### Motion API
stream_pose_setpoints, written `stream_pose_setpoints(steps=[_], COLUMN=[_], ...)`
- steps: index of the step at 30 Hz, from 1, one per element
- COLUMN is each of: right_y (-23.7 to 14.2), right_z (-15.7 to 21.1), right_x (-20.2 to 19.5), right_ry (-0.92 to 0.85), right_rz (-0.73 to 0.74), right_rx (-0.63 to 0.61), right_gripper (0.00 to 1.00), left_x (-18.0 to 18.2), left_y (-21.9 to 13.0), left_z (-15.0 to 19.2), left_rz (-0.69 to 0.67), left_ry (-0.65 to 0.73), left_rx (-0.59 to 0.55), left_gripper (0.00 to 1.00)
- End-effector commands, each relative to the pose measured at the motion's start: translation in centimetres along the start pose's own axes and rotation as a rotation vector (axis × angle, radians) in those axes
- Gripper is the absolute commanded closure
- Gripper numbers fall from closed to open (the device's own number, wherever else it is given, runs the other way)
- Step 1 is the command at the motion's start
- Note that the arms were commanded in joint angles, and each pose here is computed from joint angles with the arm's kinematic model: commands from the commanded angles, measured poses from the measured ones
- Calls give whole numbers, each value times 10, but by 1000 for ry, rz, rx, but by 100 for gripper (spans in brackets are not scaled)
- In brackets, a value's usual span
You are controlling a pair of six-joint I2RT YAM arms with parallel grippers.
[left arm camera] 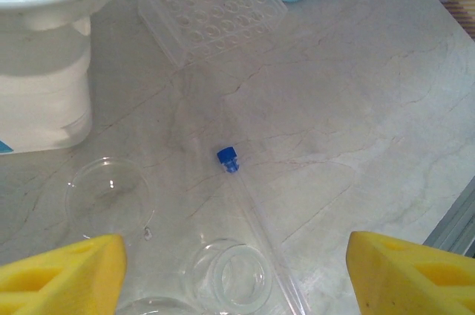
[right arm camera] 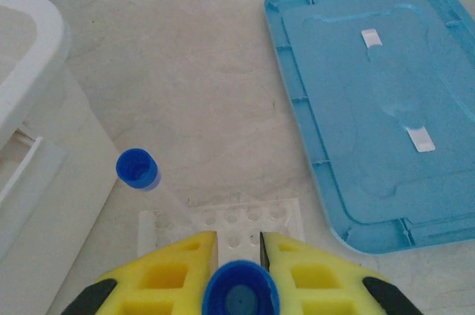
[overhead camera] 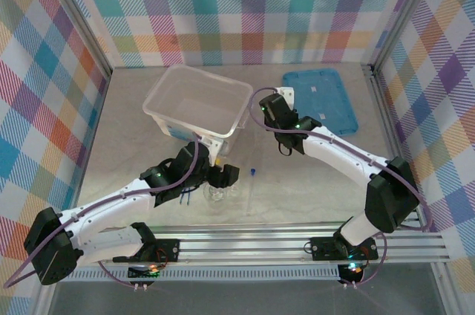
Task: Organize the chemistry lab equipment
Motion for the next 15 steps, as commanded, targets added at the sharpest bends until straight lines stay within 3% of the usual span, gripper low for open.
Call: stream_pose_setpoints(steps=[1,15], right_y=[7,23], right_z=[-3,-1], right_x=[5,9], right_ry=[6,6], right_rz=[14,38], right_rx=[-27,-25], right_gripper=[82,82], left_x=[4,10], left_y=[-5,-11], left_z=[-3,-3], left_rz=[-12,-18], left_ry=[-26,-45], left_rx=[-14,-34], left_gripper=[22,22])
Point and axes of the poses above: each hand's point on the last joint's axis, 136 mm out from that joint toward the fingers, its own y axis out along the fingers, its own x axis along the line the jaws close on, z = x × y, the point moved 4 cm from there along -y, back along the fingers, and after that the axes turned 15 degrees about -y, right-handed, at the moved point
